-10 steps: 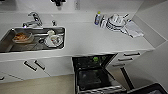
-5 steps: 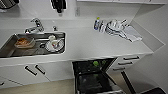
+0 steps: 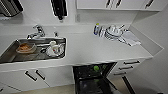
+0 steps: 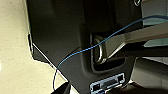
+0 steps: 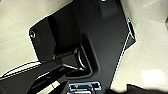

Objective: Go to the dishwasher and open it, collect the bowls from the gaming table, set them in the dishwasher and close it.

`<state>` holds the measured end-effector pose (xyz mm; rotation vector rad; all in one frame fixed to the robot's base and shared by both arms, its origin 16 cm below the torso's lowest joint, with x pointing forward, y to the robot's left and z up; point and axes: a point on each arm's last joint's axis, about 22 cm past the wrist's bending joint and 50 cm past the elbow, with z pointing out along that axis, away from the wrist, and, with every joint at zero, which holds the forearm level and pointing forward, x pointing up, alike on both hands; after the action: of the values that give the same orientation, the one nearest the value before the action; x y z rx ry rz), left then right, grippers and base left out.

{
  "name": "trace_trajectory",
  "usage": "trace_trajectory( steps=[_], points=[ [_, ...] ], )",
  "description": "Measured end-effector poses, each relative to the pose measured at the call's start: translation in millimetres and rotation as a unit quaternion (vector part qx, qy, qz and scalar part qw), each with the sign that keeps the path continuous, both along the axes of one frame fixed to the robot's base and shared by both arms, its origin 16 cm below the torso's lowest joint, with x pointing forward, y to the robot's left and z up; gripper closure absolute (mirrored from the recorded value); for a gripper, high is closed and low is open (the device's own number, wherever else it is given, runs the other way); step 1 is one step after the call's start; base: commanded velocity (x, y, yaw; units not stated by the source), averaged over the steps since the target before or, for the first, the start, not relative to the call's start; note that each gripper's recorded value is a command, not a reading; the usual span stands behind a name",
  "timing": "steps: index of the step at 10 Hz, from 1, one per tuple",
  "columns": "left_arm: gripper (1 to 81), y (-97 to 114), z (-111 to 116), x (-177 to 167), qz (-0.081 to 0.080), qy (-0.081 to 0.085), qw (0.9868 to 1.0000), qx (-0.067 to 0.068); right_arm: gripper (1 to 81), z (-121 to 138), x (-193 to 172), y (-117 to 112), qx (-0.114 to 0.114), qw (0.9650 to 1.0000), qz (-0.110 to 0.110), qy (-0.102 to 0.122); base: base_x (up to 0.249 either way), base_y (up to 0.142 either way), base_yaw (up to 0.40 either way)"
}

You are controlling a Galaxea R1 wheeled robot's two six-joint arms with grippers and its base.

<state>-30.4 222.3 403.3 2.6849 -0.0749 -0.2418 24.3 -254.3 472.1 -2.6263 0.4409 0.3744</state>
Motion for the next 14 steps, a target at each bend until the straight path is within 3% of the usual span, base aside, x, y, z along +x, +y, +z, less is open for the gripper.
trace_trajectory(
  steps=[9,12,14],
  points=[
    [1.0,-0.2,-34.2,91.8,-0.001,-0.057,0.9984,0.001,1.0,-44.7,45.6,0.1,-0.019,0.9989,0.017,-0.039,0.000,0.000,0.000],
    [1.0,-0.9,-46.0,81.9,-0.001,-0.037,0.9993,0.001,1.0,-57.7,40.4,1.5,-0.018,0.9994,0.019,-0.021,0.000,0.000,0.000],
    [1.0,-1.6,-54.5,90.1,-0.001,-0.039,0.9992,0.000,1.0,-67.0,51.4,6.4,-0.015,0.9994,0.020,-0.026,0.000,0.000,0.000]
  ],
)
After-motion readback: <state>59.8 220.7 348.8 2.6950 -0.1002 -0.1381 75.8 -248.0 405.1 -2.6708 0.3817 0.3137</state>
